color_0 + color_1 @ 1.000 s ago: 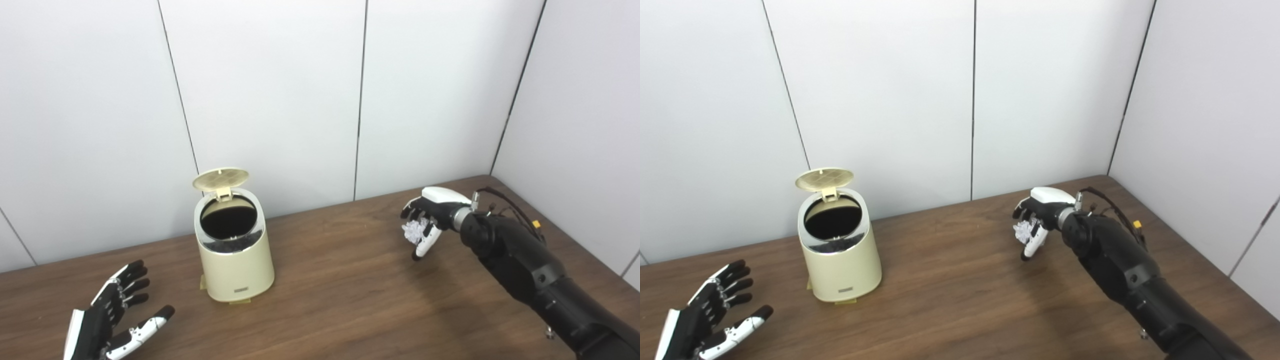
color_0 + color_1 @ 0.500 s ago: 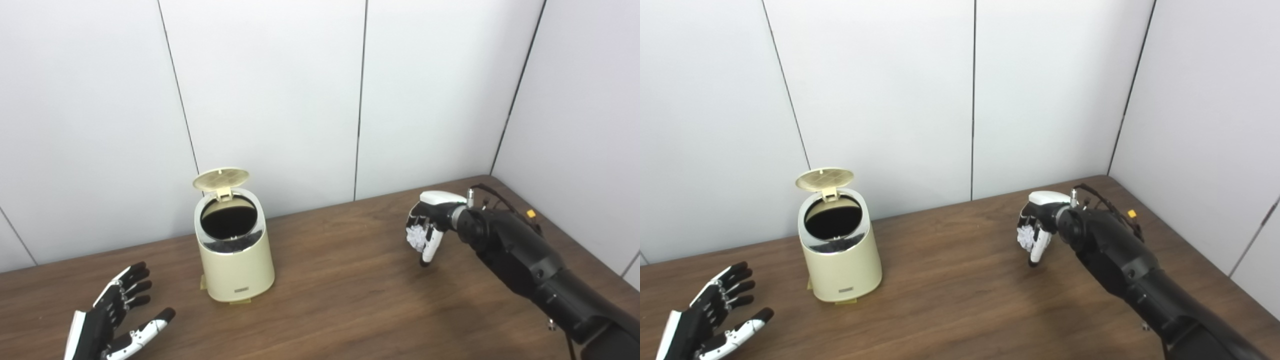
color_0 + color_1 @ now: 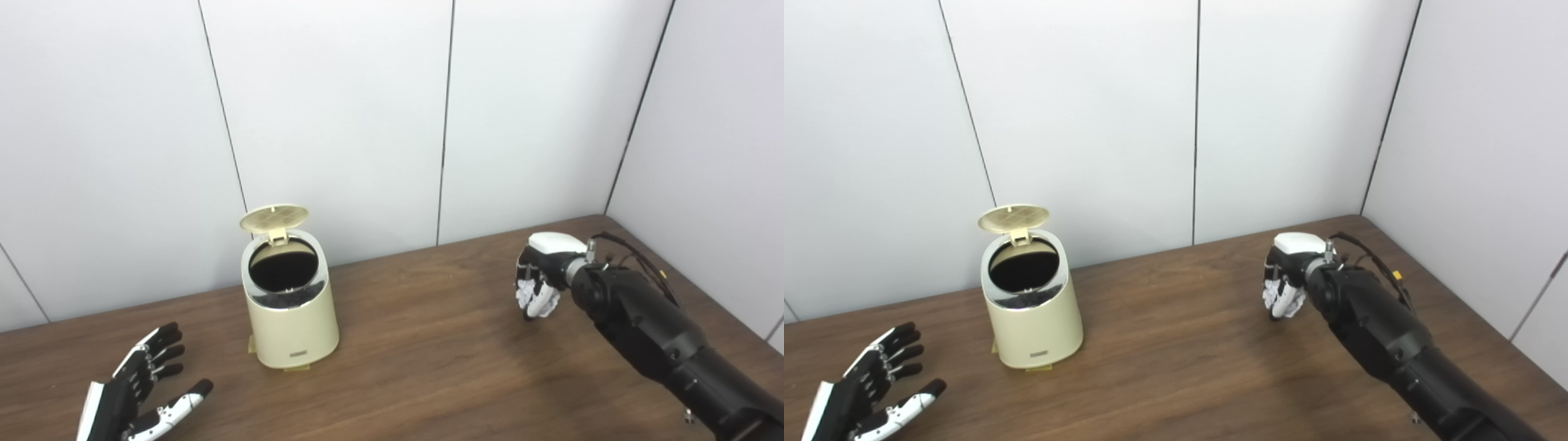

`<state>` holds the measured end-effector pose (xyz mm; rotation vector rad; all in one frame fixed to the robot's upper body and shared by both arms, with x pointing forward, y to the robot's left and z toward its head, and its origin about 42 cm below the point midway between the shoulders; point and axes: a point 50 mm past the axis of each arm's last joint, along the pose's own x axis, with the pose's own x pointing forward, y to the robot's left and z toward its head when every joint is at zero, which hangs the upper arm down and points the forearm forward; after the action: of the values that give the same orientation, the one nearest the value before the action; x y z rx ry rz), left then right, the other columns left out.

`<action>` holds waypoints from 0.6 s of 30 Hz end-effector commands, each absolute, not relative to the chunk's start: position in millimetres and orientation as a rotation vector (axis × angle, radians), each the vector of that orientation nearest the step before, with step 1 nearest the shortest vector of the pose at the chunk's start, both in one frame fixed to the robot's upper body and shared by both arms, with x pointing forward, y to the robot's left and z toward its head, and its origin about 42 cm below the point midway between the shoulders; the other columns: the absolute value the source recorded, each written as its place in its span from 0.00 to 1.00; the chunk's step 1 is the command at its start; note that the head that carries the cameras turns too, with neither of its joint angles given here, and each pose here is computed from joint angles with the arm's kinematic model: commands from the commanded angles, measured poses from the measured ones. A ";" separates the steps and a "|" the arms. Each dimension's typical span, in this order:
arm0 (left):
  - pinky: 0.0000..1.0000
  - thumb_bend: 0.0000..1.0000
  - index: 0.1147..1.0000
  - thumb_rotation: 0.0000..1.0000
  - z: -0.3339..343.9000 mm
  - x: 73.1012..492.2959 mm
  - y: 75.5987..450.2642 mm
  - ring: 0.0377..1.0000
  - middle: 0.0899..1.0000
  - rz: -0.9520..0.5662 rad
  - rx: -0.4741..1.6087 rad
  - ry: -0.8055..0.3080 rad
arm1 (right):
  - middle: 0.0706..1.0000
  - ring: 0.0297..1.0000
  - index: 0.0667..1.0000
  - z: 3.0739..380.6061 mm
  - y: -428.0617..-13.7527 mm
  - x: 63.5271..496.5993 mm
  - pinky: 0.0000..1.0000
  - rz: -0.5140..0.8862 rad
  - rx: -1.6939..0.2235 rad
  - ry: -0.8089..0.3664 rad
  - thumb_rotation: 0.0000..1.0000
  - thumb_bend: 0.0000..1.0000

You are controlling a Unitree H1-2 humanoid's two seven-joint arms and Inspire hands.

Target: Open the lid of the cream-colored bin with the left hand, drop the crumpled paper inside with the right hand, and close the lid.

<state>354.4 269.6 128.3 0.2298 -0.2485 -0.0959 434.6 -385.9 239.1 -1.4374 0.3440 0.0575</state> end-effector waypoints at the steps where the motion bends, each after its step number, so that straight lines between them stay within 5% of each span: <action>1: 0.72 0.67 0.86 0.08 138.4 359.8 268.0 0.79 0.82 -0.101 0.235 -0.290 | 0.45 0.39 0.45 280.5 -380.7 443.0 0.43 -0.007 -1.447 0.185 0.00 0.52; 18: 0.67 0.71 0.83 0.10 134.5 361.9 255.4 0.76 0.80 -0.103 0.260 -0.279 | 0.47 0.40 0.44 378.5 -270.7 437.9 0.44 0.153 -1.483 -0.198 0.00 0.52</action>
<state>355.6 260.4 127.5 0.2602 -0.2490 -0.1083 435.6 -279.4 342.3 -1.4708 -0.1162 0.2140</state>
